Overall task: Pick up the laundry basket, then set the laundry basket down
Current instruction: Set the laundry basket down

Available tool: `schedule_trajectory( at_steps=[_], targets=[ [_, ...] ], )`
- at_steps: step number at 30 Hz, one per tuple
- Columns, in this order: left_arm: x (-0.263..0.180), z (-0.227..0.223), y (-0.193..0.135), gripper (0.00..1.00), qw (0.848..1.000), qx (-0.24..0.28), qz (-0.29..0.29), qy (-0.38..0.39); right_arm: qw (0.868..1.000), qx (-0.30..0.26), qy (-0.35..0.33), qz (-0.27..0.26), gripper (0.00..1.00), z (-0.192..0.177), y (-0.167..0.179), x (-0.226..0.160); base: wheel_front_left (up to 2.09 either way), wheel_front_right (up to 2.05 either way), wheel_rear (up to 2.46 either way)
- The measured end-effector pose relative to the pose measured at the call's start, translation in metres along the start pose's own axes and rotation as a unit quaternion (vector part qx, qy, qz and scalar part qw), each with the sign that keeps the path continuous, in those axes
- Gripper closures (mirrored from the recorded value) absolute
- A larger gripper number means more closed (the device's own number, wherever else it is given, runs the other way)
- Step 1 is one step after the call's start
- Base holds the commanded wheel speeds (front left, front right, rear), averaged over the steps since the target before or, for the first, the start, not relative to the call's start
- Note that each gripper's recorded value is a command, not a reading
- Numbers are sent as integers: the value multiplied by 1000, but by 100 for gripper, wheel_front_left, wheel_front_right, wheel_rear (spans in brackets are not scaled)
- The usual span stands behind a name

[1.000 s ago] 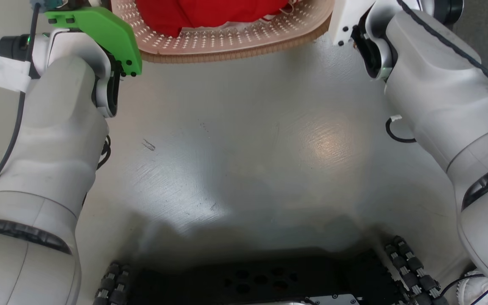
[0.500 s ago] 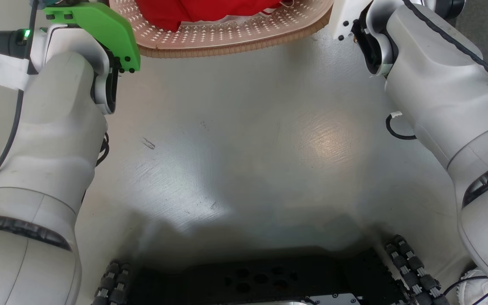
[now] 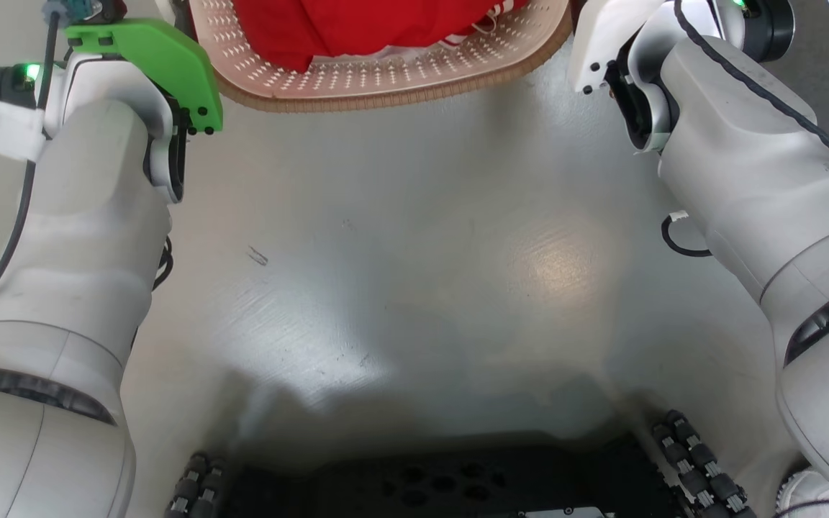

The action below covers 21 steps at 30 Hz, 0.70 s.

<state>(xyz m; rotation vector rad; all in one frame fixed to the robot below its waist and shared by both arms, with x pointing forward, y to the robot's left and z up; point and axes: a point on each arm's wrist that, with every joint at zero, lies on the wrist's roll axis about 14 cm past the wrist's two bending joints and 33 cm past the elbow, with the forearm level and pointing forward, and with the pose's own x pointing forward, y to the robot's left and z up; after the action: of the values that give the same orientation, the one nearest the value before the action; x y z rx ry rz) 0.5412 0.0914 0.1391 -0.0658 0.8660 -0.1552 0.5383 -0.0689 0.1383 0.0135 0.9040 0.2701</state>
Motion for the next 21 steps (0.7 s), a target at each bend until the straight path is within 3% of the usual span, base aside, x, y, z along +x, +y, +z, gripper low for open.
schedule_trajectory(
  at_steps=[11, 21],
  targets=[
    [-24, 33, 1, 0, 998, -26, 2, -55, 997, -2, -74, -2, 0, 50, 3, -21, 0, 0, 0],
    [-59, 90, -1, 0, 985, -110, -6, -134, 993, 4, -121, 0, 0, 84, 10, -56, 0, 0, 0]
  ],
)
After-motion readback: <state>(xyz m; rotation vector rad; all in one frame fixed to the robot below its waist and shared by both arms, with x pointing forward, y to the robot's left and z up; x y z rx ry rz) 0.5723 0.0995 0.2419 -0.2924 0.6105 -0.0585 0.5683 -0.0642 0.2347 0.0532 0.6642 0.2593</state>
